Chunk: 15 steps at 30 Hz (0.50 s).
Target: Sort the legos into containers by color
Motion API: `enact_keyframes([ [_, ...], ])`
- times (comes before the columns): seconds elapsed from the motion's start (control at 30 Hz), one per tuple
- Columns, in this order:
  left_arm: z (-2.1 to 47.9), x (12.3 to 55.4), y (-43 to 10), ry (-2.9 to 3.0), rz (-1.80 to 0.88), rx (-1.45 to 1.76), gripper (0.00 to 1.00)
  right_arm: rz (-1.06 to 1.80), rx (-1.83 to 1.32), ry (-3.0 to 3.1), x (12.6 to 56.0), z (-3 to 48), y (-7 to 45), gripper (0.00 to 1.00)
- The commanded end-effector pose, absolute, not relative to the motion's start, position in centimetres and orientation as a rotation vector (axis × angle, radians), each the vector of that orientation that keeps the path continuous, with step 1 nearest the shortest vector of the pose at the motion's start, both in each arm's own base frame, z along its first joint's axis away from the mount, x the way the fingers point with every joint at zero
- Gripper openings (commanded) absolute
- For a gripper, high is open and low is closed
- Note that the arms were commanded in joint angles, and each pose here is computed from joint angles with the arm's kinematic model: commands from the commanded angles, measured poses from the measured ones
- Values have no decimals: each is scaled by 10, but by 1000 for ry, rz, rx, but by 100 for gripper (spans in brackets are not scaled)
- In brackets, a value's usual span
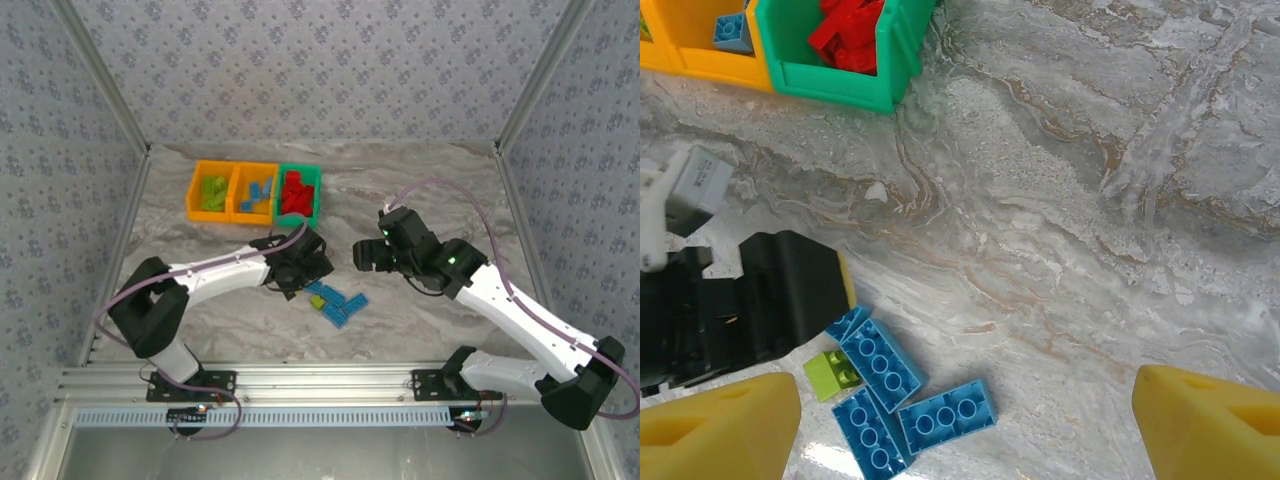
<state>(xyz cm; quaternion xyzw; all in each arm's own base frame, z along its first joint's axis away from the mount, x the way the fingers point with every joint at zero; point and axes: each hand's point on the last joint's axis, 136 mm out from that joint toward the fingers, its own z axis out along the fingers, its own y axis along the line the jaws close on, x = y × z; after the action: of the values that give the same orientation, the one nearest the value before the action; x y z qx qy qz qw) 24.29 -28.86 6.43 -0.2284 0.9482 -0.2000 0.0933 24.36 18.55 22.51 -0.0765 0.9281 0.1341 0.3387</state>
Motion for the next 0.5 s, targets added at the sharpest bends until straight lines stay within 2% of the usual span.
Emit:
enact_keyframes([
  [0.0, 58, 243, -291, 2833, -554, -742, 85, 328, -163, 2413, 245, 226, 181, 89],
  [0.3, 29, 240, -276, 2916, -318, -786, 84, 306, -133, 2418, 244, 222, 174, 89],
  [0.47, 26, 249, -271, 2907, -230, -718, 67, 307, -118, 2422, 241, 224, 171, 89],
])
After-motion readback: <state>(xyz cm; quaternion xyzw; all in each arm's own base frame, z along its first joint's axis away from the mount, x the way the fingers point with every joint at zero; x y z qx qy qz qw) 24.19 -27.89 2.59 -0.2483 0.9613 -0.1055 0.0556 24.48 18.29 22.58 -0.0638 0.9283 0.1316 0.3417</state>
